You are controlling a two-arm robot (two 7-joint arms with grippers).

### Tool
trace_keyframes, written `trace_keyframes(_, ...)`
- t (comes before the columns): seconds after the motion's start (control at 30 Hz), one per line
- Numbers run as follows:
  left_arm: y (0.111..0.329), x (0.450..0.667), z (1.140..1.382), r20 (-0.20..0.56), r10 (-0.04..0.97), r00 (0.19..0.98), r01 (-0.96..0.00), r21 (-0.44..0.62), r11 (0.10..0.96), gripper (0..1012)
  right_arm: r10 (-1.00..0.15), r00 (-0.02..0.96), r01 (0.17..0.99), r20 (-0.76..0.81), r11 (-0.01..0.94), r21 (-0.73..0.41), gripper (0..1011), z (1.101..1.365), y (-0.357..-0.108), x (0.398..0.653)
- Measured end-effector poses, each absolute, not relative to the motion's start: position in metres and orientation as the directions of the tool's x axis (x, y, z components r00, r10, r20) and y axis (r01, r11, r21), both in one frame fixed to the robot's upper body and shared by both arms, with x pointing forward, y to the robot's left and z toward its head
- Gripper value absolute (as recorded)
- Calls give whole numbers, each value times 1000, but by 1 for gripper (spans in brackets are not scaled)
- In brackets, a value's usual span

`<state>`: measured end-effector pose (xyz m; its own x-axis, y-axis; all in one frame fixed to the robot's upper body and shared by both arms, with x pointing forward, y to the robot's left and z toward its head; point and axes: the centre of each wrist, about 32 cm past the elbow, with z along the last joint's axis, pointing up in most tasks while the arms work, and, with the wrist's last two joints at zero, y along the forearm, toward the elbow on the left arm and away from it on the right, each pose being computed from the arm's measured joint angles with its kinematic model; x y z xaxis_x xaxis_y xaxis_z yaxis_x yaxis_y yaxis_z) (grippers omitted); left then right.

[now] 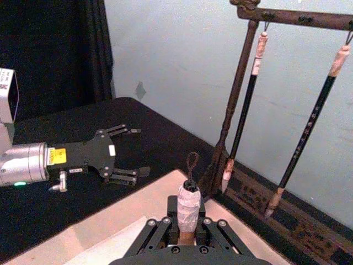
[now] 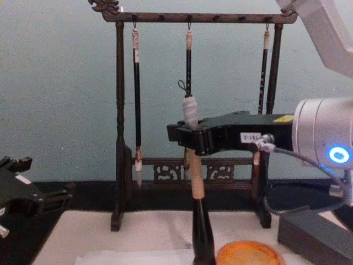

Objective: Pick up the brush from the inkstone, write on the paper, then place the brush back to its original position.

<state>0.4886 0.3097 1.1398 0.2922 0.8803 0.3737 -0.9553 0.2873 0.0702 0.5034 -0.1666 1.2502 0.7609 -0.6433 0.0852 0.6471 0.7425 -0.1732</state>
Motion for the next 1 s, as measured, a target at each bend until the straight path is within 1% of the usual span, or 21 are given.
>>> trace_keyframes(0.17, 310, 489, 1140, 374, 880, 292, -955, 70, 287, 1009, -641, 761, 647, 94, 744, -167, 153, 1253, -166, 503)
trace_keyframes(0.33, 310, 489, 1140, 374, 880, 292, -955, 70, 287, 1010, -623, 776, 630, 98, 762, -150, 152, 1257, -160, 502)
trace_keyframes(0.67, 310, 489, 1140, 374, 880, 292, -955, 70, 287, 1010, -554, 825, 565, 115, 819, -105, 153, 1268, -139, 501)
trace_keyframes(0.8, 310, 489, 1140, 374, 880, 292, -955, 70, 287, 1010, -532, 841, 541, 101, 834, -108, 152, 1264, -132, 502)
trace_keyframes(1.0, 310, 489, 1140, 374, 880, 292, -955, 70, 287, 1010, -521, 852, 524, 57, 843, -123, 153, 1254, -131, 503)
